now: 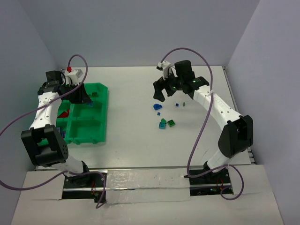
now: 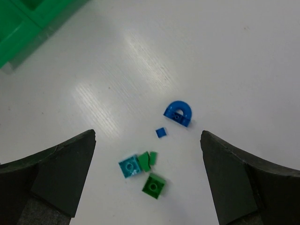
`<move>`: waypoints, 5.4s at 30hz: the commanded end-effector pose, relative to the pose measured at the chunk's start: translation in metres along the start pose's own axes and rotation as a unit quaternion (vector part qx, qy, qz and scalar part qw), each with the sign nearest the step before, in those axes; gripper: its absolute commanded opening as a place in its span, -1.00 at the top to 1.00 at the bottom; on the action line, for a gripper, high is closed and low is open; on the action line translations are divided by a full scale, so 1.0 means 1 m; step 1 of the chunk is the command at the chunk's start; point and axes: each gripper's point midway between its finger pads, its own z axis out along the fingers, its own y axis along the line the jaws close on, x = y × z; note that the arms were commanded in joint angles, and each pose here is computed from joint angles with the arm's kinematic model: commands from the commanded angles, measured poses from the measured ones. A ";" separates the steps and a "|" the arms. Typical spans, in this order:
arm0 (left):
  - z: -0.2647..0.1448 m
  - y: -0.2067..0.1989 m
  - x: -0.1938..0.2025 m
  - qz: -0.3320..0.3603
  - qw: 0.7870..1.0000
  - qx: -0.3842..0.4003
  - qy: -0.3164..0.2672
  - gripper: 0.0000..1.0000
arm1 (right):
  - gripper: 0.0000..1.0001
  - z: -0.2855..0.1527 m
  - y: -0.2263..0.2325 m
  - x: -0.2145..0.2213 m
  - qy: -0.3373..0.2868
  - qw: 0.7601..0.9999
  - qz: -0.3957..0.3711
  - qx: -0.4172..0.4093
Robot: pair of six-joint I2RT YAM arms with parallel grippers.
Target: Sort the legos into containers by color
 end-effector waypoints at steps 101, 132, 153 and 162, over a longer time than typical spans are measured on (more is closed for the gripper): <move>0.013 -0.148 -0.053 0.193 0.945 0.212 -0.158 -0.99 | 1.00 0.041 0.069 0.008 0.076 0.955 0.160 -0.238; 0.074 -0.285 -0.052 0.283 0.892 0.306 -0.177 -0.61 | 1.00 0.026 0.074 -0.045 0.019 0.816 0.391 -0.425; 0.056 -0.221 -0.039 0.240 0.935 0.234 -0.117 1.00 | -1.00 0.027 0.027 -0.027 0.004 0.841 0.410 -0.354; 0.005 -0.076 -0.013 0.125 0.990 0.065 -0.023 1.00 | -1.00 0.003 -0.024 0.020 0.034 0.975 0.176 -0.129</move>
